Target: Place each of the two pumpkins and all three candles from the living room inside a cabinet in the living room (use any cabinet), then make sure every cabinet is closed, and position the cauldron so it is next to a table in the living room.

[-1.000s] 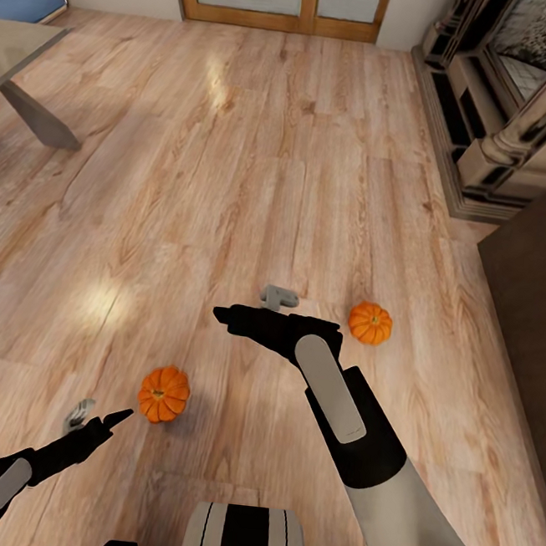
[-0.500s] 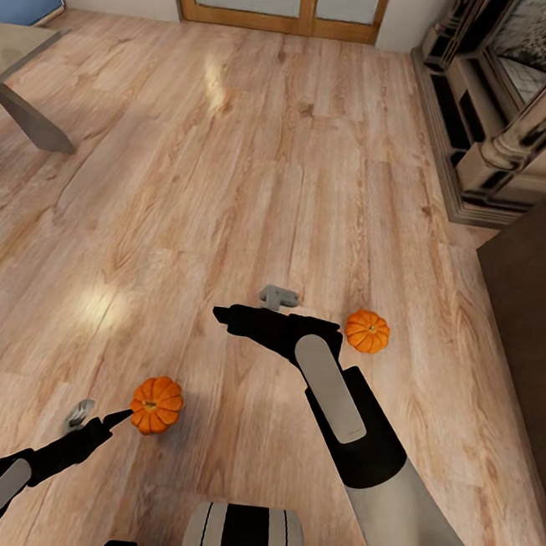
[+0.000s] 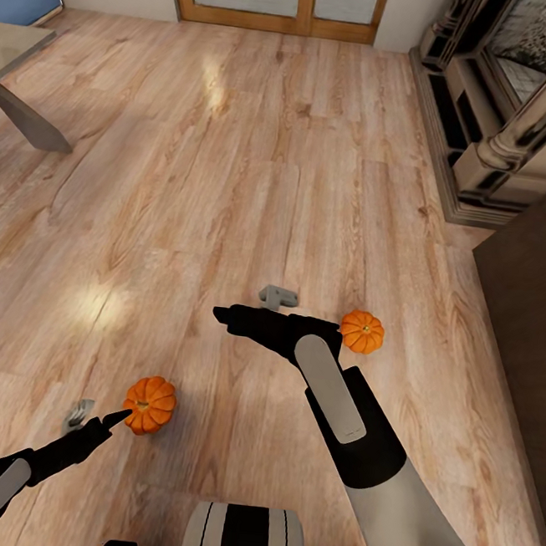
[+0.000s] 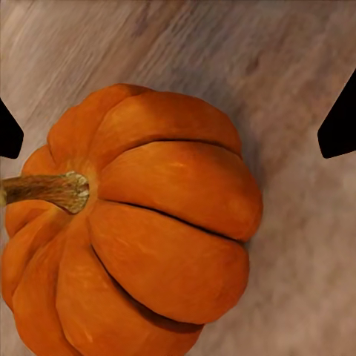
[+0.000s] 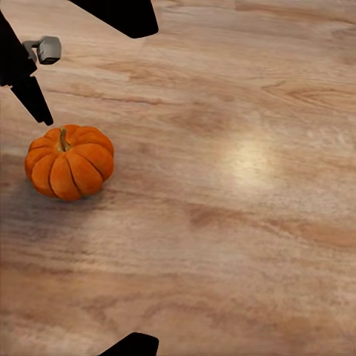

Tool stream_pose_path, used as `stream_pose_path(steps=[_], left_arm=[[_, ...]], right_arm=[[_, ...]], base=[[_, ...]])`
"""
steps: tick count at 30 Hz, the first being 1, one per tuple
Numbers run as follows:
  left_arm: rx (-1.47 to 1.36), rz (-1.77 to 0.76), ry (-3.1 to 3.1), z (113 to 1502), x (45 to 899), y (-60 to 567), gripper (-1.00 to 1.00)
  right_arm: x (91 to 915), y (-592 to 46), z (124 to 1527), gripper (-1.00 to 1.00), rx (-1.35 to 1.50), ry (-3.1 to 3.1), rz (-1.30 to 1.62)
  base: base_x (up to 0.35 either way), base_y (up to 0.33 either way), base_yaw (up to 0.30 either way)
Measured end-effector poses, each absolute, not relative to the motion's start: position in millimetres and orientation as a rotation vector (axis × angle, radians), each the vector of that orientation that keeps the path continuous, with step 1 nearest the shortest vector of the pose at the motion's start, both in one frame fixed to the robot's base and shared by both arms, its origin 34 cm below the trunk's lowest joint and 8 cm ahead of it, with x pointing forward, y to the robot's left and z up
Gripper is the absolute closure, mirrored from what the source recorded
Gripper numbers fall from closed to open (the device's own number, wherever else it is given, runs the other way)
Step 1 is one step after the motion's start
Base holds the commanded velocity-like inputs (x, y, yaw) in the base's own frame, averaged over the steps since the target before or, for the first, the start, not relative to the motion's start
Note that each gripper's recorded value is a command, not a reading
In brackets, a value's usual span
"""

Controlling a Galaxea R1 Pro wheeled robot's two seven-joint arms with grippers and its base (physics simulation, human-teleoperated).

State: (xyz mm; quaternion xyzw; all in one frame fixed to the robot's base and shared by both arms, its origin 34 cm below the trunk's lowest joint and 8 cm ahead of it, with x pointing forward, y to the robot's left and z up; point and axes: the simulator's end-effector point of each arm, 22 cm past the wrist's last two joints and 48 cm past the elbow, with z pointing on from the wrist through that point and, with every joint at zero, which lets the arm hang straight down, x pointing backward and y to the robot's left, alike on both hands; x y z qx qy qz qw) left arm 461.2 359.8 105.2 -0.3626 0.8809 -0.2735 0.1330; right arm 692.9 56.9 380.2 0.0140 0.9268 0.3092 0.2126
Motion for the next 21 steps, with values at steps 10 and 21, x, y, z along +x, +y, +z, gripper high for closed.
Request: stream_pose_path(steps=[10,21], left_arm=[[-1.052,-0.792,2.556,105.2,461.2,360.1,-1.00],[-1.052,-0.790,2.556,105.1,460.9,360.3,-1.00]], right_arm=[[694.0,57.1,383.3,-1.00,0.038,2.565,0.862],[694.3,57.0,383.8,-1.00,0.039,2.564,0.863]], base=[[0.060,-0.025,0.000],[0.068,0.029,0.000]])
